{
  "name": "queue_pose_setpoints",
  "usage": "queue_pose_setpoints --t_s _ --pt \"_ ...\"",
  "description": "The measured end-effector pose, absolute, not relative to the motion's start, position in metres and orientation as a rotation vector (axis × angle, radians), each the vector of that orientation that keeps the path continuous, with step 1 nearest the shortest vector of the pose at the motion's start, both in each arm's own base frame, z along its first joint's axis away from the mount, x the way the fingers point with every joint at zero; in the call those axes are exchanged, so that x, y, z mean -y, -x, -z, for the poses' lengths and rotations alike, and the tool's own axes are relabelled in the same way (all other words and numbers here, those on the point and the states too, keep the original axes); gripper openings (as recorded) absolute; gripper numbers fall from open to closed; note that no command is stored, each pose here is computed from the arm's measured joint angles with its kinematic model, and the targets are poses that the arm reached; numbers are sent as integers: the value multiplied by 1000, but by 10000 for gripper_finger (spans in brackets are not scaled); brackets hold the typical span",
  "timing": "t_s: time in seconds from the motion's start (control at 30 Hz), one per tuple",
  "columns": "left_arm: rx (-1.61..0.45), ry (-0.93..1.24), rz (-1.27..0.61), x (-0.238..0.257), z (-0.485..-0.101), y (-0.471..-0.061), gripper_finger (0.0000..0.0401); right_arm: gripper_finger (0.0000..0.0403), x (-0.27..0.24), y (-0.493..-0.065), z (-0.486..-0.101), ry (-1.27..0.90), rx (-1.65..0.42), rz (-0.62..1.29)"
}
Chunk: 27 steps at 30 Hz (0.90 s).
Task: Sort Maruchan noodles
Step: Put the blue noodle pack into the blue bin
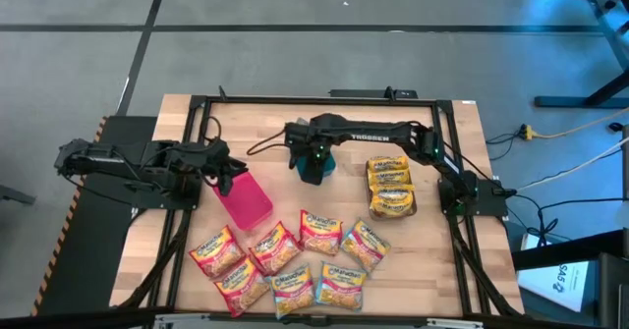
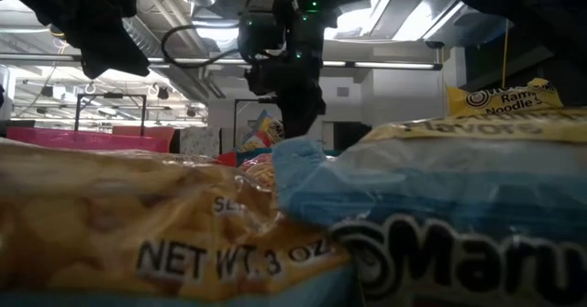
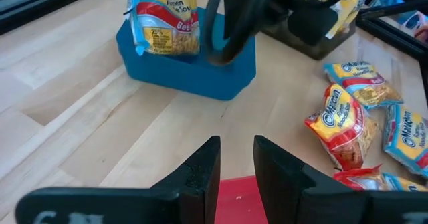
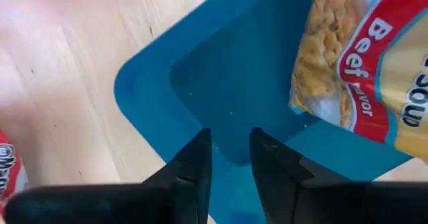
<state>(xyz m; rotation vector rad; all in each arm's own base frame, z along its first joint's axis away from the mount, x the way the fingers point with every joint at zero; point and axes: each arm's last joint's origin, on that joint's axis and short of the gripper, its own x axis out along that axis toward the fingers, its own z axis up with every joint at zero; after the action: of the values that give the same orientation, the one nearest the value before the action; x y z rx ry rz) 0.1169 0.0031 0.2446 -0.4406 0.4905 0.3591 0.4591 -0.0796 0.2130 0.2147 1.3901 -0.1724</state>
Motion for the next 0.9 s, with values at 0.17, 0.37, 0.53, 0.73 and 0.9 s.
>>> queue_pose_setpoints --t_s 0.17,0.37,0.53,0.73,0.9 --pt "-487 439 -362 -3 -245 -117 85 99 72 -460 -212 -253 -1392 144" --pt "-487 439 -362 -3 -245 -117 85 99 55 -468 -213 -239 -1335 95" --pt "-487 439 -362 -3 -245 -117 85 99 43 -474 -214 -232 -1291 54" --pt "-487 439 -362 -3 -245 -117 85 99 43 -475 -214 -164 -1276 136" --pt "-490 442 -355 -3 -245 -117 85 99 49 -473 -217 -115 -1293 237"
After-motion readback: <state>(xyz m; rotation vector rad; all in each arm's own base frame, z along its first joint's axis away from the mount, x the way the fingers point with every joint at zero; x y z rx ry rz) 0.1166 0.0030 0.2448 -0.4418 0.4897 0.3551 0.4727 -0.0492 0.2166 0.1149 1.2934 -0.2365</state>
